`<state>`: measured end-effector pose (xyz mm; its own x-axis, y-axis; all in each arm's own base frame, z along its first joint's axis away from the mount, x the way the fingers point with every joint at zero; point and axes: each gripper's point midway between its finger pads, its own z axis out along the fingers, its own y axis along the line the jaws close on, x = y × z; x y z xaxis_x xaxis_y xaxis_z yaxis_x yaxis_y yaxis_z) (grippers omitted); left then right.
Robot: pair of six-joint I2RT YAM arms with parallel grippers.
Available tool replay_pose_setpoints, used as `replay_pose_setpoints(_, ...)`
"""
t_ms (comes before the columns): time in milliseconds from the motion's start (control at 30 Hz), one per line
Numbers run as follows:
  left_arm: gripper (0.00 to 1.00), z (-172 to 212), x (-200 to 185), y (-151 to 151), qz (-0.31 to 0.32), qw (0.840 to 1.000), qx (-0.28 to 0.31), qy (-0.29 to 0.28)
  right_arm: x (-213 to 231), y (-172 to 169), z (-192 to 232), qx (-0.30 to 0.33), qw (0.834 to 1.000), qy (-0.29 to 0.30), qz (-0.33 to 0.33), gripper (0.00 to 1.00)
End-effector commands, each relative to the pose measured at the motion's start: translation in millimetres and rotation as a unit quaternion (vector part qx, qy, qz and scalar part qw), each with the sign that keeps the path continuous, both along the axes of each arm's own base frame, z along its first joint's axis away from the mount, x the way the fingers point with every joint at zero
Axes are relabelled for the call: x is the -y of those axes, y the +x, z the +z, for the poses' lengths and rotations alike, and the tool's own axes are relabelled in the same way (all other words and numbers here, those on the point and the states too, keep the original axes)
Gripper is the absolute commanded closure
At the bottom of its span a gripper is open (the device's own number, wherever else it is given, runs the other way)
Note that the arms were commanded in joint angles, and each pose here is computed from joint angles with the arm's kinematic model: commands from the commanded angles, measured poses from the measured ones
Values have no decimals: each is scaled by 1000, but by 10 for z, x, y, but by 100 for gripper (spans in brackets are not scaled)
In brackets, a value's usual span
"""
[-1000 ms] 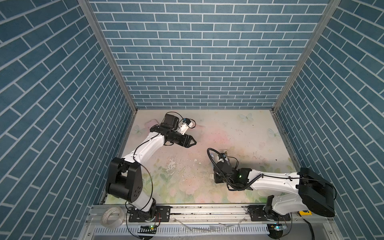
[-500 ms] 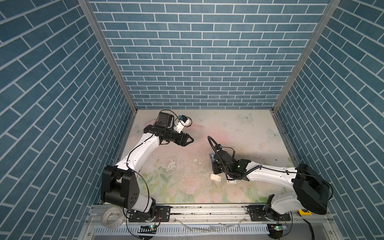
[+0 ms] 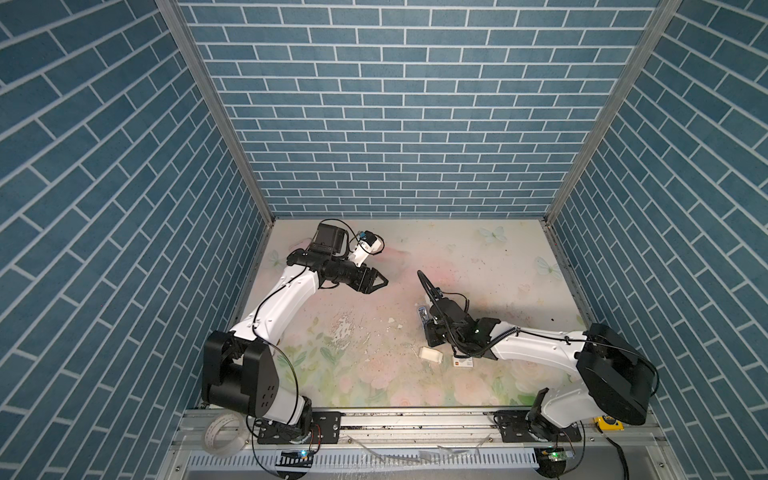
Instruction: Load the staples into the stapler
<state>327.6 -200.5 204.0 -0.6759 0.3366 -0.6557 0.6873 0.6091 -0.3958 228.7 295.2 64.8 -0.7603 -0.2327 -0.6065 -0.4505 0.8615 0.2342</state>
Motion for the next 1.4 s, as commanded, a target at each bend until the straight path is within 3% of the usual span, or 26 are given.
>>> replay_pose_setpoints(0,29,-22,-7,10,-7,1000,0,3,27,34,-56,10,1000,-12,5,89)
replay_pose_setpoints(567,29,-100,-65,66,-9,1000,11,9,126,91,-172,22,998,-50,-3,89)
replay_pose_setpoints(1367,29,-110,-82,22,-5,1000,20,1,97,82,-267,13,999,-53,-1,90)
